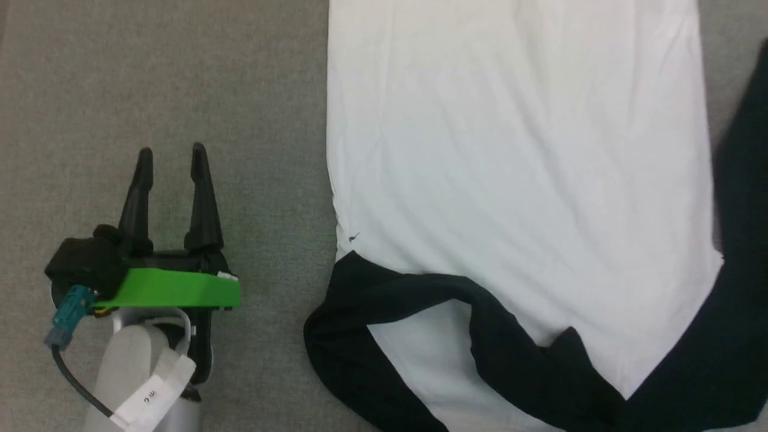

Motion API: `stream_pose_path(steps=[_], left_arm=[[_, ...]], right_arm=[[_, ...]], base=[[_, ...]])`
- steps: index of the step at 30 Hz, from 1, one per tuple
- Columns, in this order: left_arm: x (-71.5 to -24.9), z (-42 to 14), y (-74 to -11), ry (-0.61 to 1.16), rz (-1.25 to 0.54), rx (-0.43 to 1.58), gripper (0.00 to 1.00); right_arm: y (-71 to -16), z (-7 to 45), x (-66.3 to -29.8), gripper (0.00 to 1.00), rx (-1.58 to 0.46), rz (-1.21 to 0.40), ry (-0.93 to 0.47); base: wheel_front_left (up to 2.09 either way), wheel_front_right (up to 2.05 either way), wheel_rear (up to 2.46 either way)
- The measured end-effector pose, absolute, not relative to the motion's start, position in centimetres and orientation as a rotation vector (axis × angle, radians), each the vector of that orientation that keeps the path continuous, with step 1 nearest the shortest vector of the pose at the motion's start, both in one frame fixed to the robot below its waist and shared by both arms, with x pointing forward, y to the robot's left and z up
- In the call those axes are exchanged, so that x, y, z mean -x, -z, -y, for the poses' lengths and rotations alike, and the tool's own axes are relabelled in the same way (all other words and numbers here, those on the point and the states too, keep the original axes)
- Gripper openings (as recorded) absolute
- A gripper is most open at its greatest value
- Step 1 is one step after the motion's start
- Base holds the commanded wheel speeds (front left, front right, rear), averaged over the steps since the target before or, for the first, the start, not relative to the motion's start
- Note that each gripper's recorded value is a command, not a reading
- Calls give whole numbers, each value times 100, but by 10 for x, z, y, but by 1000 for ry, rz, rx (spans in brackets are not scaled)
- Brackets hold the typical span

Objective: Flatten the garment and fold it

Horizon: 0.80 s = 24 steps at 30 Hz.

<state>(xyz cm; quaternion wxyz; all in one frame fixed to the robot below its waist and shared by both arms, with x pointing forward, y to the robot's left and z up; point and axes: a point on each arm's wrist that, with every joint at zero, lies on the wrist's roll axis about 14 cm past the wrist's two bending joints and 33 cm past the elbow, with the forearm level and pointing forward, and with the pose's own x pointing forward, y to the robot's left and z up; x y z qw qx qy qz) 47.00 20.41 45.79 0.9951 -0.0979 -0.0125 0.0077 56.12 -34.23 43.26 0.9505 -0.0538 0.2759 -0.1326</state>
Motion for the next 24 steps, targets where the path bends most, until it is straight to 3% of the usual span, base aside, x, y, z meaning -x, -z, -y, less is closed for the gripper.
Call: stream_pose_path(steps=[6, 14, 19, 24], left_arm=[[-452, -197, -474, -4, 43, 217, 100], [-428, -187, -499, 27, 88, 231, 100], [-418, -180, -515, 52, 123, 238, 100], [-412, -175, -528, 68, 153, 241, 100]], right_arm=[[-486, 360, -509, 0, 139, -450, 327], [-556, 345, -435, 0, 109, -266, 341], [-587, 318, -403, 0, 103, -171, 296], [-594, 264, -388, 0, 85, -144, 160]], base=[[0, 0, 0], [0, 0, 0], [0, 0, 0], [0, 0, 0]])
